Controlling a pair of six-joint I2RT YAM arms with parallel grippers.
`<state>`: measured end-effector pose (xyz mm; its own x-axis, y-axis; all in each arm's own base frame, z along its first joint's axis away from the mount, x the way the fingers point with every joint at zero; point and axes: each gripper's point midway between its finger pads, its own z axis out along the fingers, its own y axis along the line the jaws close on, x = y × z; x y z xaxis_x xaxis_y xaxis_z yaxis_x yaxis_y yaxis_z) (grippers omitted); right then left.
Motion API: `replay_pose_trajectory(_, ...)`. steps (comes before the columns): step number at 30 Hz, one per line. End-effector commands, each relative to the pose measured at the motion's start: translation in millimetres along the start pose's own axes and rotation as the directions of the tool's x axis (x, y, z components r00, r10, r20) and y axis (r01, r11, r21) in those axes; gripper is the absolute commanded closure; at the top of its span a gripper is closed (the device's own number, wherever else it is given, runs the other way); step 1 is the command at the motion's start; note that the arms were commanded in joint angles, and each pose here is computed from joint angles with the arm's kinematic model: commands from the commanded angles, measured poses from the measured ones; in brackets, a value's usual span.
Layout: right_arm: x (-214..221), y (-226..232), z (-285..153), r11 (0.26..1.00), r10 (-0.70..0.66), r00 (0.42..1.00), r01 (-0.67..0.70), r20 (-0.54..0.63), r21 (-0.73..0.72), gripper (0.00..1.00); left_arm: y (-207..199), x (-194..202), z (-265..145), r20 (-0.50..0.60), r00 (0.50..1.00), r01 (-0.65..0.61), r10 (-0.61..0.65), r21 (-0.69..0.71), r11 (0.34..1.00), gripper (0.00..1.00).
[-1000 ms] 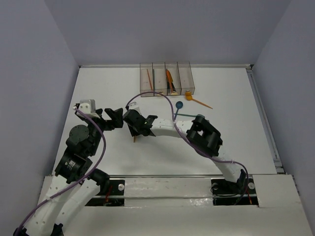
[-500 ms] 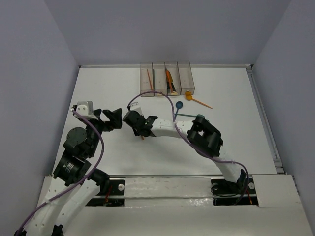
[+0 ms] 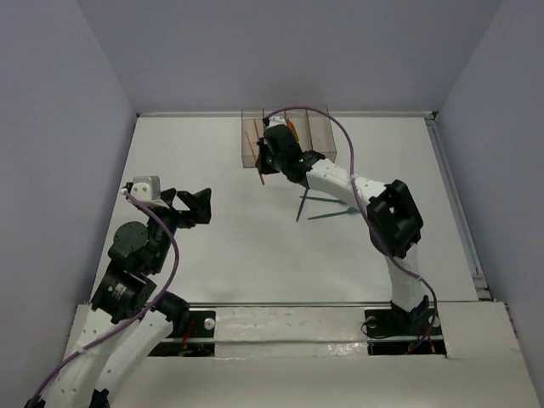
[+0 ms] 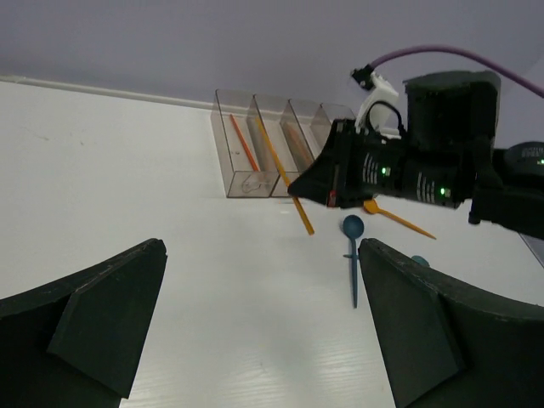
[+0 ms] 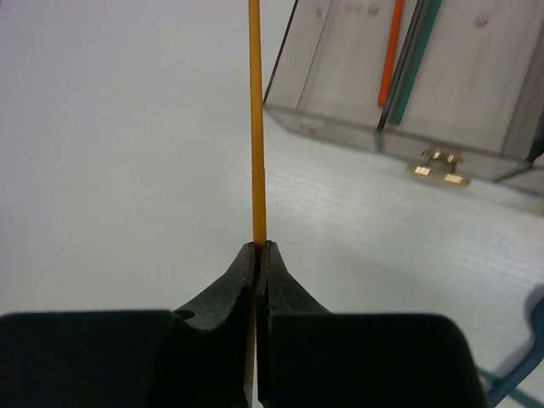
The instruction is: Sort the eating utensils into containers
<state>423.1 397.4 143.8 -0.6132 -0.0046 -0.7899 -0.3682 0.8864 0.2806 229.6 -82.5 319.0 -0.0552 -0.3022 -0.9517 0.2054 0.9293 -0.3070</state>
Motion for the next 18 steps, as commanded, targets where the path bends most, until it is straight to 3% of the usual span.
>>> replay_pose_trajectory(1, -77, -5, 23, 0.992, 0.077, 0.989, -0.063, 0.129, -0.108, 1.00, 2, -8, 0, 0.036, 0.999, 0.008, -0.007, -0.010, 1.000, 0.01)
replay_pose_trajectory(10, -133, -35, 77, 0.981, 0.171, 0.962, -0.147, 0.215, -0.125, 1.00, 1, -7, 2, 0.033, 0.999, 0.004, -0.004, -0.006, 1.000, 0.01)
replay_pose_trajectory(18, -127, -28, 103, 0.960, 0.225, 0.954, -0.183, 0.199, -0.212, 1.00, 2, -5, 4, 0.027, 1.000, -0.001, 0.002, -0.012, 1.000, 0.01)
